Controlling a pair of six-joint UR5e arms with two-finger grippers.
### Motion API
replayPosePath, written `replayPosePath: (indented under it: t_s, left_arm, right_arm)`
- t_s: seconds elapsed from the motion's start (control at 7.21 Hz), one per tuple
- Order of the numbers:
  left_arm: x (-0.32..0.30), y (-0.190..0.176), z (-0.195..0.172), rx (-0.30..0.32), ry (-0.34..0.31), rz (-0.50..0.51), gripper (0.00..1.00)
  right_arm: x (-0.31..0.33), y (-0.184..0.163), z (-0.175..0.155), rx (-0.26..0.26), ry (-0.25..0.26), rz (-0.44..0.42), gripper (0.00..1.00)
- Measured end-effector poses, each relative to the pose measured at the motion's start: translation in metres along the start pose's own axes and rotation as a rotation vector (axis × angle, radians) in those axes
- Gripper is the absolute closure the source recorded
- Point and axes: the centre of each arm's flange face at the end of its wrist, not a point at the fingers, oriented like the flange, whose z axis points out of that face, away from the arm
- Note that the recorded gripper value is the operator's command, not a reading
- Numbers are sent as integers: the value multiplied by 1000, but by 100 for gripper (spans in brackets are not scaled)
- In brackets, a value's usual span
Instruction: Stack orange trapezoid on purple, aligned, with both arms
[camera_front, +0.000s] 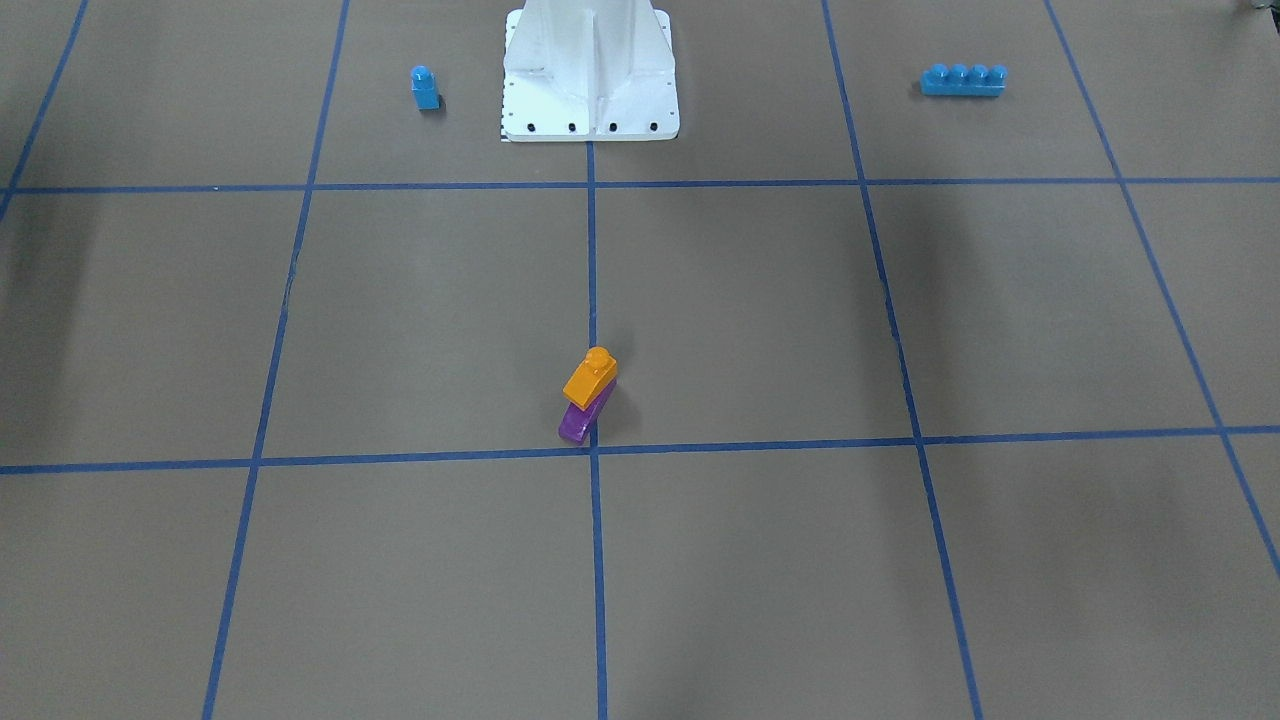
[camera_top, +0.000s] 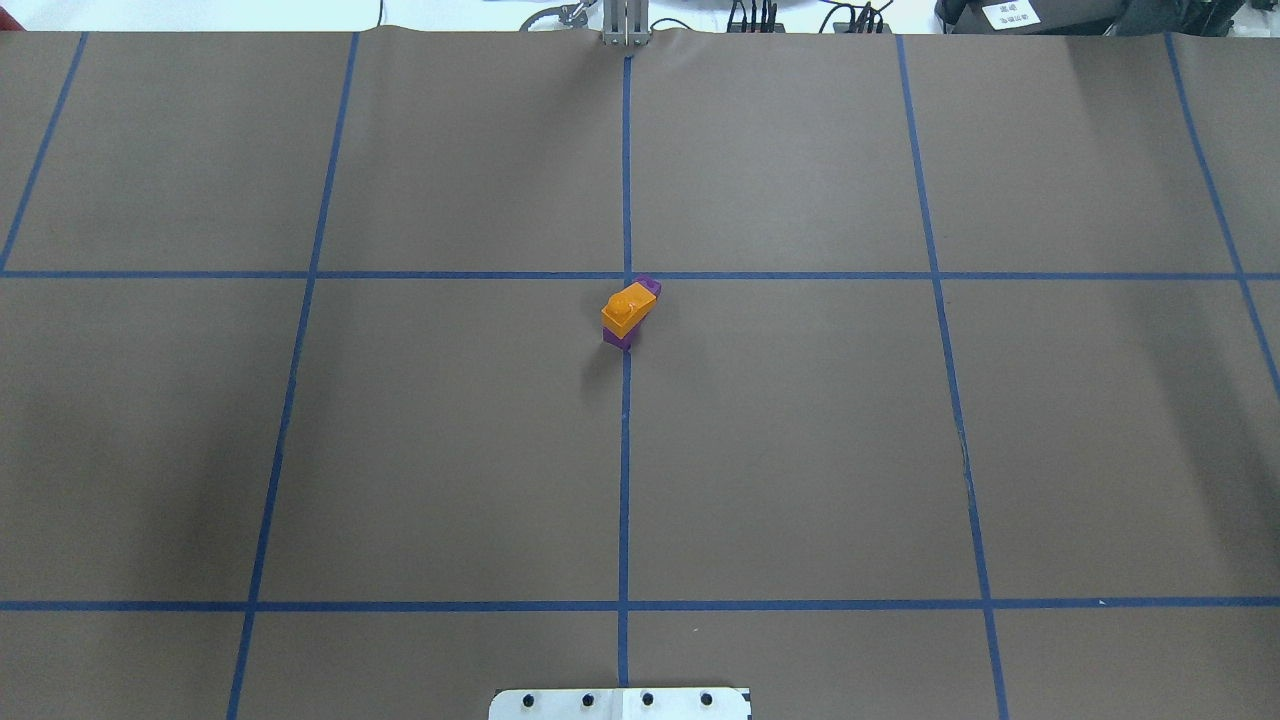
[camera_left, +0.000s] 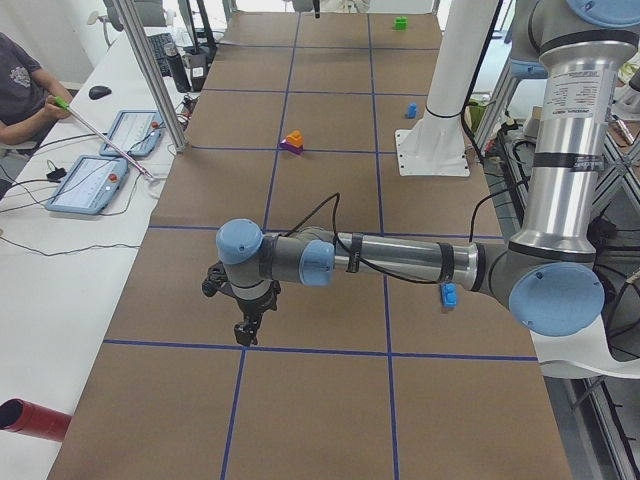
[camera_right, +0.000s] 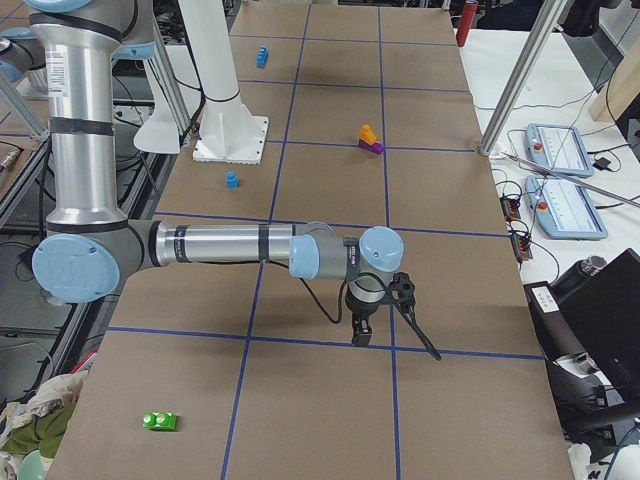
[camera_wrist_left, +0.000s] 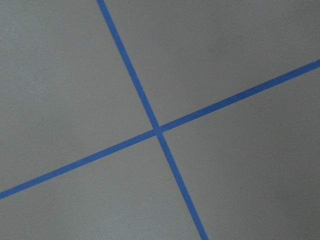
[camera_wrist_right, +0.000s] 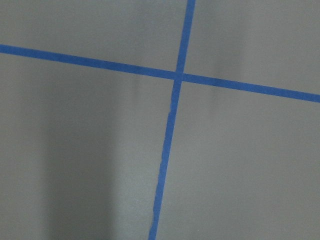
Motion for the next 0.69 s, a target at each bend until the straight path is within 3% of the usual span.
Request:
replayPosePath:
  t_s: [0.69]
  left_arm:
    - [-16,29,-1,1,6,-47,0]
  right_arm:
    - [12,6,-13,42,-46,37,0]
